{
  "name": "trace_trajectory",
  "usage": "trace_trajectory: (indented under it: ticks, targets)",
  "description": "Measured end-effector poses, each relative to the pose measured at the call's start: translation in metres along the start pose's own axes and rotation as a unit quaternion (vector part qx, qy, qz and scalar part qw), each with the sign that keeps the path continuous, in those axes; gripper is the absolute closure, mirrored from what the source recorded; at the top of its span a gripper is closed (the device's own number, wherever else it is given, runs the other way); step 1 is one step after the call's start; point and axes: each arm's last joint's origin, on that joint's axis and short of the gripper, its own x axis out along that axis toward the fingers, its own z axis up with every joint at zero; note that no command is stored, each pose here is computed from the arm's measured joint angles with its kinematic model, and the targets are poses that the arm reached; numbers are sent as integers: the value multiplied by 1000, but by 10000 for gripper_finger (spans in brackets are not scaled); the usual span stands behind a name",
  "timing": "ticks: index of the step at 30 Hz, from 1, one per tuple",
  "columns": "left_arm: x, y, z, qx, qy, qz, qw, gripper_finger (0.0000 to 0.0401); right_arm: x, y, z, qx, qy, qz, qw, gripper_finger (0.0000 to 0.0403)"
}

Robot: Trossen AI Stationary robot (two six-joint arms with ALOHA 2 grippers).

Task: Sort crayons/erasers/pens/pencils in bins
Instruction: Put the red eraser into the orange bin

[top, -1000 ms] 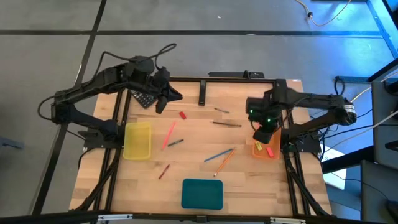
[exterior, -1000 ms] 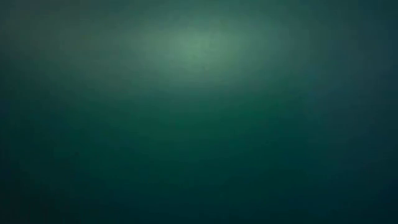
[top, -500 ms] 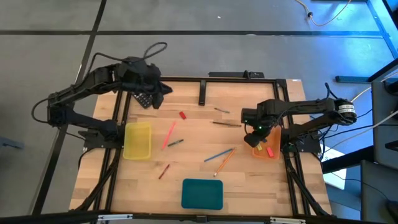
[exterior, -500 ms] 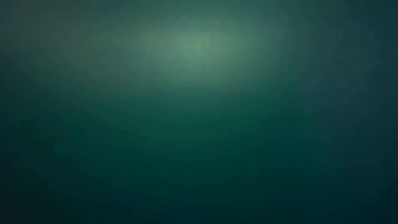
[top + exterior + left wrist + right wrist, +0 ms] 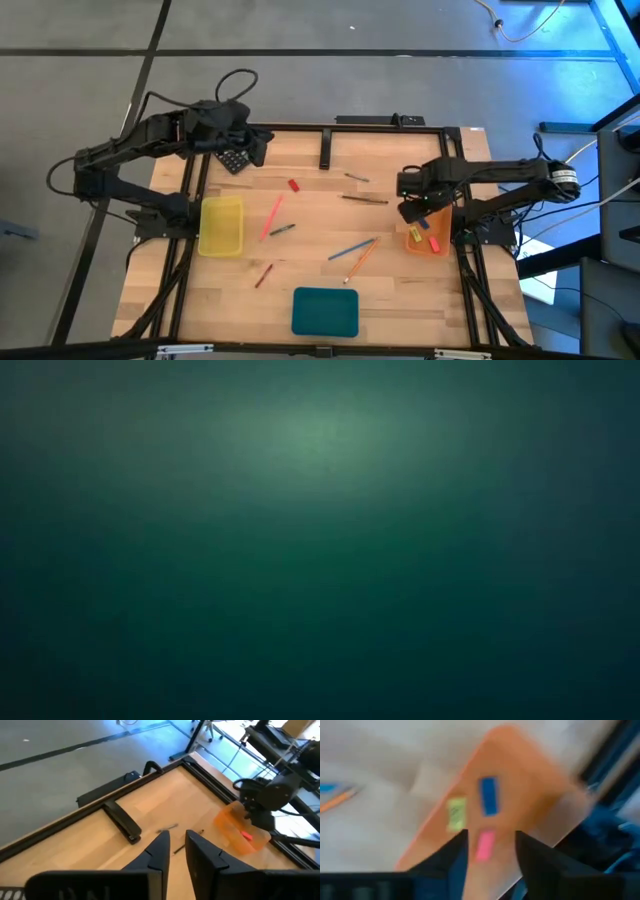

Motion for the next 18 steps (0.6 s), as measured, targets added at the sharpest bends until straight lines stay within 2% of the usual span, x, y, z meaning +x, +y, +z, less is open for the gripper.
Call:
trace_trajectory:
  ticks: [4, 8, 13, 18]
  targets:
    - [8, 13, 5, -17, 21, 13, 1000, 306, -22, 7, -7, -27, 13, 65, 997, 180]
    - [16, 33, 11, -31, 74, -14, 997, 275, -45, 9, -12, -23, -14, 109, 994, 149]
    - [17, 44, 10, -7, 112, -21, 993, 266, -62, 12, -10, 3, -54, 135, 989, 139]
    - [12, 43, 6, 13, 116, -9, 993, 266, -63, 14, -11, -15, -26, 163, 986, 138]
